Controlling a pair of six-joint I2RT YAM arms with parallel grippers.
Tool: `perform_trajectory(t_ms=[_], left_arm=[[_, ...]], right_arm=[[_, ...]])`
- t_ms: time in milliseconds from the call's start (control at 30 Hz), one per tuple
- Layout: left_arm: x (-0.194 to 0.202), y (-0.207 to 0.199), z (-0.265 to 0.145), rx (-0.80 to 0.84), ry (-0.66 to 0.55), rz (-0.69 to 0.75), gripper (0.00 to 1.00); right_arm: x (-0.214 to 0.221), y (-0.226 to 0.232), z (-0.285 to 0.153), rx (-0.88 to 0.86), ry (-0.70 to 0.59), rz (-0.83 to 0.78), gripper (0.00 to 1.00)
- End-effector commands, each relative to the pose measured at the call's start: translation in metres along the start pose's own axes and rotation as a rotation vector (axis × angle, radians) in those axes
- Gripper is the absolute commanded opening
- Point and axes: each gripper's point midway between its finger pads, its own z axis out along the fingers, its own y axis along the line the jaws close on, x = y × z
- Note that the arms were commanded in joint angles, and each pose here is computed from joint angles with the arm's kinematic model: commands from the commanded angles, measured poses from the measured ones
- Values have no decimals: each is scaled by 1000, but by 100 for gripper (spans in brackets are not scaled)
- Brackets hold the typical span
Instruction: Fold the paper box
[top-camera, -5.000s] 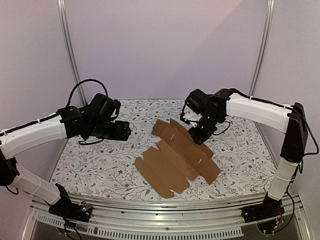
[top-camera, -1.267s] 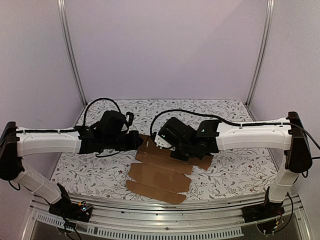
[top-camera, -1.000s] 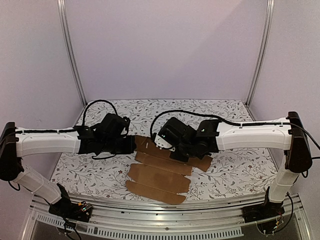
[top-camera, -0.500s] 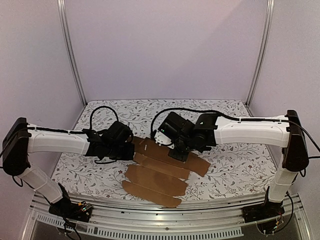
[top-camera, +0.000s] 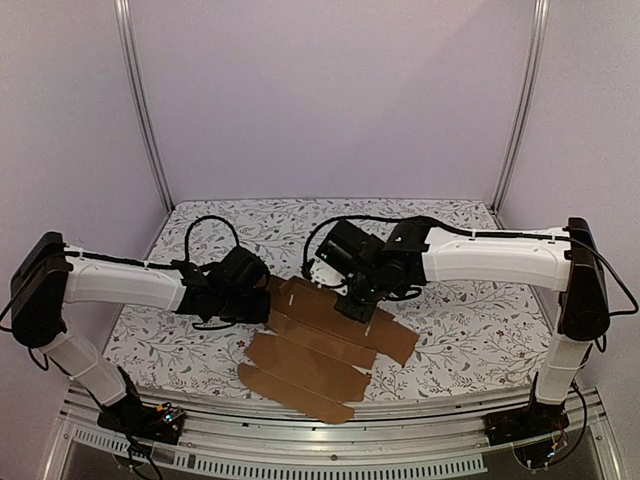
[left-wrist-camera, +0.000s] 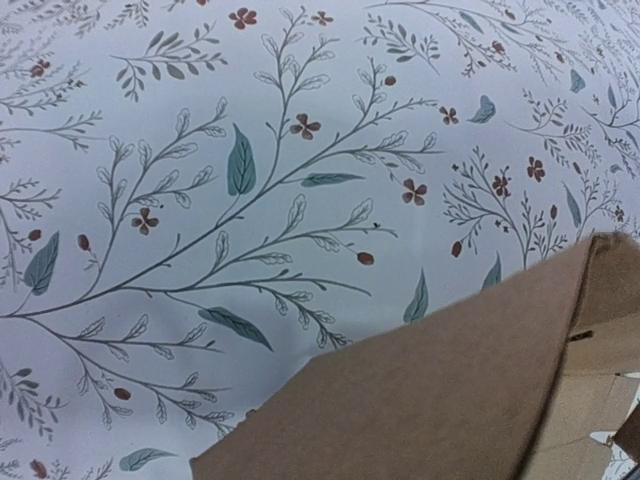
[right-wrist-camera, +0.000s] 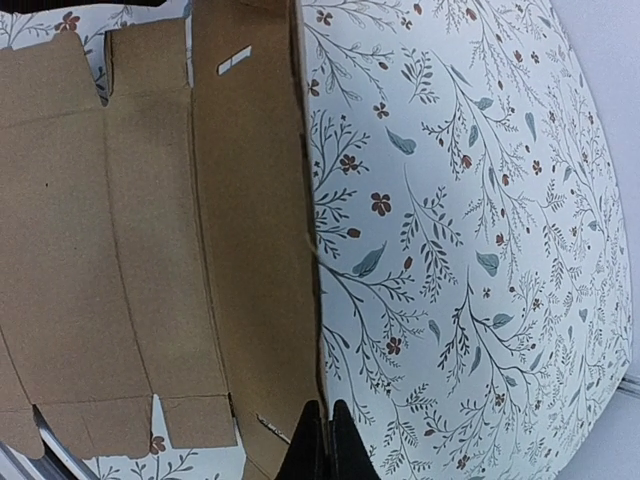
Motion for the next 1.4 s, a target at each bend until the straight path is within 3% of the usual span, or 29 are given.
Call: perform_trajectory(t_ms=[0,333,767,1367], left_arm=[[9,-5,4,23,18,20,0],[9,-8,2,29,15,32,0],[-27,8,-46,6,-167,41,0],[-12,-9,-14,89,-151,51,0]], right_arm=[[-11,-6,-3,-30,-28,82,0],[-8,-9,1,-28,4,119,0],[8,-6,16,-73,77,137,0],[6,4,17,-216,72,203,0]])
